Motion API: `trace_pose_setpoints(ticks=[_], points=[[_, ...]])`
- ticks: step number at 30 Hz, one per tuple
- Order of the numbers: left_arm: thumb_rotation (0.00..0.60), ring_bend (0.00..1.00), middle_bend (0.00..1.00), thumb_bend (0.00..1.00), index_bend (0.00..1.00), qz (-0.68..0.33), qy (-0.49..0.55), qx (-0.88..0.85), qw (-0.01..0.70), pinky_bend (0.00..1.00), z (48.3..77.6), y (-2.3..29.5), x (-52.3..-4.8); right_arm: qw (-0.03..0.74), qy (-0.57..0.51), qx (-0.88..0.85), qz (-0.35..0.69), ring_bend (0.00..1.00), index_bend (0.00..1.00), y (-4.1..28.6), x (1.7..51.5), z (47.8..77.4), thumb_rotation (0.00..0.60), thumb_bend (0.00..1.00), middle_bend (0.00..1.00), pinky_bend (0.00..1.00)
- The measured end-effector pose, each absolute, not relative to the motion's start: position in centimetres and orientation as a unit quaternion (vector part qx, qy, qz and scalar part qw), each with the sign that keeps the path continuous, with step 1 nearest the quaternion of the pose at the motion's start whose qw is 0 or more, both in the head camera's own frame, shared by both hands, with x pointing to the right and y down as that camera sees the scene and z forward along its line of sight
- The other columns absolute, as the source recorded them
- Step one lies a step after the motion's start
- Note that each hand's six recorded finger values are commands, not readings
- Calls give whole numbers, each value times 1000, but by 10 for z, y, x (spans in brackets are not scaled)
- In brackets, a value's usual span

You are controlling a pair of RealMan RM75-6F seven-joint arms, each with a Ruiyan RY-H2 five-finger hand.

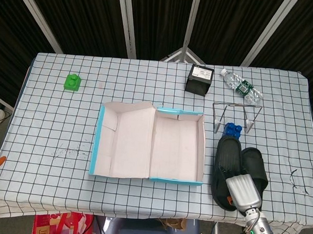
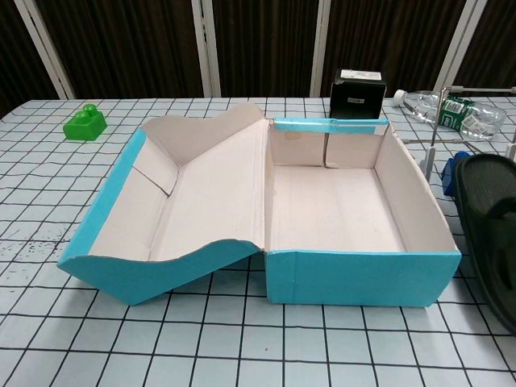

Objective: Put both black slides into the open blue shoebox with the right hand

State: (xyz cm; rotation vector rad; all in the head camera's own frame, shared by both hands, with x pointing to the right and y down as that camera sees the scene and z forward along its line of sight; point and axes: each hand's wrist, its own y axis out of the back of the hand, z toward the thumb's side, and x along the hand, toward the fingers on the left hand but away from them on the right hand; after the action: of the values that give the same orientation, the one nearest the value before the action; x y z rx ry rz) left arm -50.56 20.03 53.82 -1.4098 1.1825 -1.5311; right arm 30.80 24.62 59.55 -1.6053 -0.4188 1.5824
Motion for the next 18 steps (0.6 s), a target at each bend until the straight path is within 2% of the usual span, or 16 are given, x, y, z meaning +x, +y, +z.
trace_pose_setpoints(ticks=[7,12,18], points=[[600,0,0,217,95,-596,460,-548,363,98,538,201,-506,413,-200,-619,638,427,417,202,311,562,600,550,395,249],[600,0,0,218,95,-596,461,-548,364,98,537,202,-506,415,-249,-626,612,427,417,166,293,534,600,550,395,249],[600,0,0,217,95,-583,471,-547,373,98,531,199,-506,359,-290,-682,567,427,417,142,265,523,600,561,395,249]])
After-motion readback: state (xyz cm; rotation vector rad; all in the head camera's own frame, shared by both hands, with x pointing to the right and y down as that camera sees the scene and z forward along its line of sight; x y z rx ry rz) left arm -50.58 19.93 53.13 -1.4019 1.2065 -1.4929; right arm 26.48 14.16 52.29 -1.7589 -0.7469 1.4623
